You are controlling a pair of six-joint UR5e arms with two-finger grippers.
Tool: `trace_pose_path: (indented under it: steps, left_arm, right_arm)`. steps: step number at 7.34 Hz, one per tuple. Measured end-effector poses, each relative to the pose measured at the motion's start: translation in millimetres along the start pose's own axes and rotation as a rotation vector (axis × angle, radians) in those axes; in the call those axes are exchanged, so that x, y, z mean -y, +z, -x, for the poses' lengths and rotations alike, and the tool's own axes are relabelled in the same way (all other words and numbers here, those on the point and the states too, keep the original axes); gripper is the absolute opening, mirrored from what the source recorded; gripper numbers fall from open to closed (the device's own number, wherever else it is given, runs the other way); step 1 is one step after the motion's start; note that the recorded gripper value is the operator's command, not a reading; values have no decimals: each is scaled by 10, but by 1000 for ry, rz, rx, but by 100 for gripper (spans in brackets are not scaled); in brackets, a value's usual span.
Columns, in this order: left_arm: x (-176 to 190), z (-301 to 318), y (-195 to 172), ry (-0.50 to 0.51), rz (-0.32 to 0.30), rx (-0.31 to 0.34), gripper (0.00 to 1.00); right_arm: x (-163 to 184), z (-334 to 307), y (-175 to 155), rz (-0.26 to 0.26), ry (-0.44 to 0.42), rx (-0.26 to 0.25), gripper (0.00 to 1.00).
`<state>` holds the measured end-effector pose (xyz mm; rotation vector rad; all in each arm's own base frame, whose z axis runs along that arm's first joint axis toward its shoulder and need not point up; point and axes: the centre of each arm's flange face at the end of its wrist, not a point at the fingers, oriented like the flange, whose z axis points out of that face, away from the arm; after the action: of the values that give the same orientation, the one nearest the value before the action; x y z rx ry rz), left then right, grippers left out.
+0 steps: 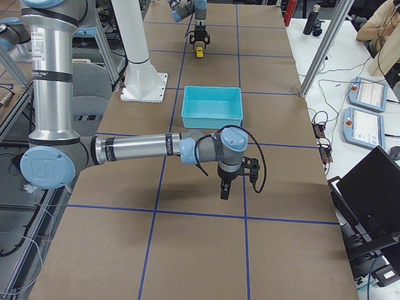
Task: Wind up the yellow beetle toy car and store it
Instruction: 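Lift the left gripper off, releasing the car to roll forward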
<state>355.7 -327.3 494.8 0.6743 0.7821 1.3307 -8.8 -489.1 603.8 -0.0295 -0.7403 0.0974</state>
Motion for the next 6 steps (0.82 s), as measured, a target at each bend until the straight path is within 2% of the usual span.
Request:
trace_pose_path:
  steps: [6]
  left_arm:
    - [-48, 93, -74, -17, -4, 14, 100]
  right_arm:
    - [2, -2, 3, 1, 1, 0, 100]
